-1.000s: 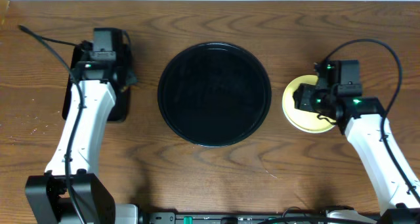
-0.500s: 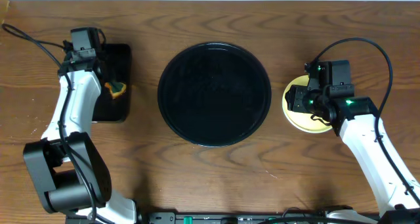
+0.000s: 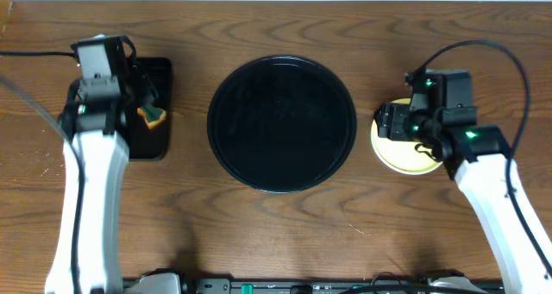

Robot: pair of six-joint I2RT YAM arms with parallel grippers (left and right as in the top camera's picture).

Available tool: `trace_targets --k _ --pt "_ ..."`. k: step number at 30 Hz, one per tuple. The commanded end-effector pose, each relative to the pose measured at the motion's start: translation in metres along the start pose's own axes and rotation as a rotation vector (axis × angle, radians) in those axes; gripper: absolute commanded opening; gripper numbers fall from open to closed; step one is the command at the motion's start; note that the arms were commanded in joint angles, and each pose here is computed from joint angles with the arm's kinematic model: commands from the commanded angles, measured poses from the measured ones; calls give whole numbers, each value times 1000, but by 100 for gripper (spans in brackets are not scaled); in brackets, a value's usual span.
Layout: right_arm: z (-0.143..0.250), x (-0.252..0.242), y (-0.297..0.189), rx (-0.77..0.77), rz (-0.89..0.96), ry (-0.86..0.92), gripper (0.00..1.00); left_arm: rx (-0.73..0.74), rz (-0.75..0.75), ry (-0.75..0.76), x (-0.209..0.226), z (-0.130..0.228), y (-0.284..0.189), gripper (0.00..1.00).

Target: Clean dirty plates on tray and stack at the side

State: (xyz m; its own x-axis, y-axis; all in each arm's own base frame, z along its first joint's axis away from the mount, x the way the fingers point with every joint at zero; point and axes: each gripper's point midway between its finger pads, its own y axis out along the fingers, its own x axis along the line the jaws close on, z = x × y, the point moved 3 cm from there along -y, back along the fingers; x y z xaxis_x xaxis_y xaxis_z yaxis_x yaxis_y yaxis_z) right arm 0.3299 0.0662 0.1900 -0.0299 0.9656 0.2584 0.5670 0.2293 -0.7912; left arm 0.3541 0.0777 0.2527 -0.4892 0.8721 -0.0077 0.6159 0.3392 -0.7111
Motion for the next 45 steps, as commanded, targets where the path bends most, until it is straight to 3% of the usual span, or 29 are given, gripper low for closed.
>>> trace_targets --k 1,12,19,32,45 --pt "-32 17 -44 -160 -37 -50 97 -53 36 12 -1 -3 -33 75" --pt "-47 40 -177 -550 -124 -104 99 -130 62 -10 6 -10 -66 76" --pt "-30 42 -220 -648 -147 -116 99 -123 60 -7 5 -9 -63 76" --pt "-18 -16 -207 -656 203 -36 99 -123 60 -7 5 -9 -63 76" --pt "30 -37 -147 -903 89 -69 99 -123 60 -7 5 -9 -63 76"
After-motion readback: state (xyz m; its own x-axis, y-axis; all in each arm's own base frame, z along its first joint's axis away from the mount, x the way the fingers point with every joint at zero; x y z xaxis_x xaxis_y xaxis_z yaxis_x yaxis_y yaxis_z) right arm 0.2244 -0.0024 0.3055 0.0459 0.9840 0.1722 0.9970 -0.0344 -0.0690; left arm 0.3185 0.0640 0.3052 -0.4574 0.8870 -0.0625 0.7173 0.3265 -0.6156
